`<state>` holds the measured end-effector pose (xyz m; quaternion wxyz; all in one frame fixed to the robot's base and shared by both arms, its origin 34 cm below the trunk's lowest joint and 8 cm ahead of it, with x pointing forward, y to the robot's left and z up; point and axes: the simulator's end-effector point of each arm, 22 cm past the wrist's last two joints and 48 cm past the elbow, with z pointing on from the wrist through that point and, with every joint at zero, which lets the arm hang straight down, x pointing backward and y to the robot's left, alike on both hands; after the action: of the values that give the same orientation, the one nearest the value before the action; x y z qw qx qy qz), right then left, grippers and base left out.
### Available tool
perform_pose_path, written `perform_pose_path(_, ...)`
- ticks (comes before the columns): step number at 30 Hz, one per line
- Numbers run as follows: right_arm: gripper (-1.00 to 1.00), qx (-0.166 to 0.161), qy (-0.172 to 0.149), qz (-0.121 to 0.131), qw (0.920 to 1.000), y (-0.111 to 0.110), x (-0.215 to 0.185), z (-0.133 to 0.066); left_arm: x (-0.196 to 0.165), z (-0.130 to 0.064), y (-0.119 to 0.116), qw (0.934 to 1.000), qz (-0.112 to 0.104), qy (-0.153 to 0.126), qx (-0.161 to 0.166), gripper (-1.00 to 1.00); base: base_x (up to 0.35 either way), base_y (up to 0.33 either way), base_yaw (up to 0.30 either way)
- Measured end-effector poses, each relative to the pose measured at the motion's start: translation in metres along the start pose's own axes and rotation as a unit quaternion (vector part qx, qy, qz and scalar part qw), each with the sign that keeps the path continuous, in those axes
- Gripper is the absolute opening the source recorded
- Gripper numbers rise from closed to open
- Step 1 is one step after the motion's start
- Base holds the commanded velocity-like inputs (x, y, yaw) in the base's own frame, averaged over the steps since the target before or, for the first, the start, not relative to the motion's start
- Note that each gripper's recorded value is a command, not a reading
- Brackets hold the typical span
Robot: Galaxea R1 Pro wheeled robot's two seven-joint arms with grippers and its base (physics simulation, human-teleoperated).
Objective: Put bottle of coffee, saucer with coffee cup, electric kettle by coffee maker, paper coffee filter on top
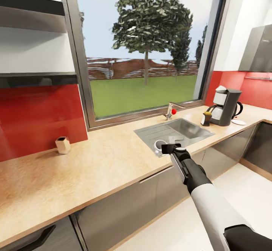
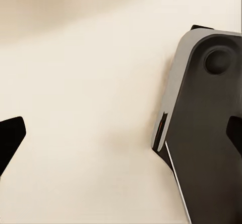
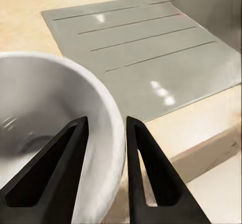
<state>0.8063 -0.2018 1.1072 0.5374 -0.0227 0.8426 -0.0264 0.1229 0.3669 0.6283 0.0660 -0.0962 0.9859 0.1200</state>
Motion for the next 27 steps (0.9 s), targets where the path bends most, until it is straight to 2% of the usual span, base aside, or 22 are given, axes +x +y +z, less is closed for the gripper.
perform_pose_path(27, -1.0, 0.0, 0.0, 0.0, 1.0, 0.0, 0.0, 0.0, 0.001, -0.001, -0.01, 1.0, 0.002, 0.0, 0.007, 1.0, 0.171, -0.251, -0.3)
